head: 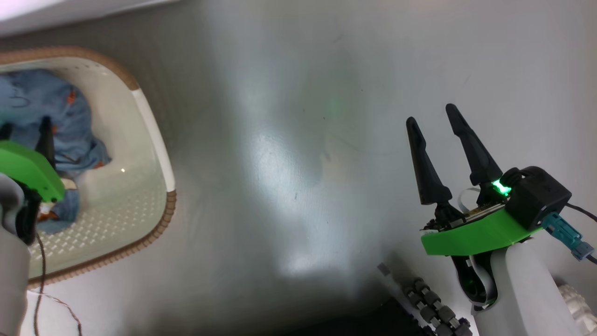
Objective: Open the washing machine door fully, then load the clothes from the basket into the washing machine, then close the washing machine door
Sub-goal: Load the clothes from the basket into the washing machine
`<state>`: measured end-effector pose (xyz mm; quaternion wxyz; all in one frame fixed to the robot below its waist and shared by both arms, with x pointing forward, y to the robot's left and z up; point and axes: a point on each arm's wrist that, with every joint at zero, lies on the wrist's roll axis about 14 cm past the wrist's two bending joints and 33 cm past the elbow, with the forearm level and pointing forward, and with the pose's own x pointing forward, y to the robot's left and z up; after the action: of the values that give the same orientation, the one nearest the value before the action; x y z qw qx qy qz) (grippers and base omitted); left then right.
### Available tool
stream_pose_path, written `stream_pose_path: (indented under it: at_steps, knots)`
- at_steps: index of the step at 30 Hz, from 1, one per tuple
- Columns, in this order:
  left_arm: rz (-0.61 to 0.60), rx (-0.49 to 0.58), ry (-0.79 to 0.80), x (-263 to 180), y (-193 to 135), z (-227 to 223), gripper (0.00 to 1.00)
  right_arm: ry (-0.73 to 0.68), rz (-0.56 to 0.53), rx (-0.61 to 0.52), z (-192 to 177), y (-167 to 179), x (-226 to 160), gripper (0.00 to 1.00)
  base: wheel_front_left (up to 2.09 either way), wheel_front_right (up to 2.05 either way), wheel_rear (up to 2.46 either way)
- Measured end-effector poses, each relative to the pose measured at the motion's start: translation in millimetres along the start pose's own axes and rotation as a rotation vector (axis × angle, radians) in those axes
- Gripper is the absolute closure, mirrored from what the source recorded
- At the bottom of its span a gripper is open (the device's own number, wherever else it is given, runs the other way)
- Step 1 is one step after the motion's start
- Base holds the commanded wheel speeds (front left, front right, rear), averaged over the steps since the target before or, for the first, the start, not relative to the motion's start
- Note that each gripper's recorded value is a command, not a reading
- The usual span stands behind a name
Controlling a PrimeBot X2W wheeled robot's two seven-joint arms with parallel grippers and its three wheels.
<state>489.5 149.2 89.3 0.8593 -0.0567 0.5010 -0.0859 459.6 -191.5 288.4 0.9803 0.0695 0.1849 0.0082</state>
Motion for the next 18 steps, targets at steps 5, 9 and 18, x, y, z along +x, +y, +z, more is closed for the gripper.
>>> stream_pose_path:
  at_steps: [5, 9, 18]
  knots:
    - [-0.016, -0.011, 0.049, 16.0, -4.6, -6.1, 0.00, 0.019, -0.007, 0.001, -9.9, -3.7, 3.5, 0.00, 0.00, 0.00, 0.00]
    - [-0.017, -0.035, 0.092, 25.1, -5.4, -12.7, 0.00, 0.040, -0.013, 0.002, -18.3, -6.0, 3.2, 0.00, 0.00, 0.00, 0.00]
    - [0.013, -0.144, 0.193, 32.3, 0.9, -28.0, 0.44, 0.052, -0.027, -0.001, -21.0, -11.0, 0.0, 0.00, 0.00, 0.00, 0.00]
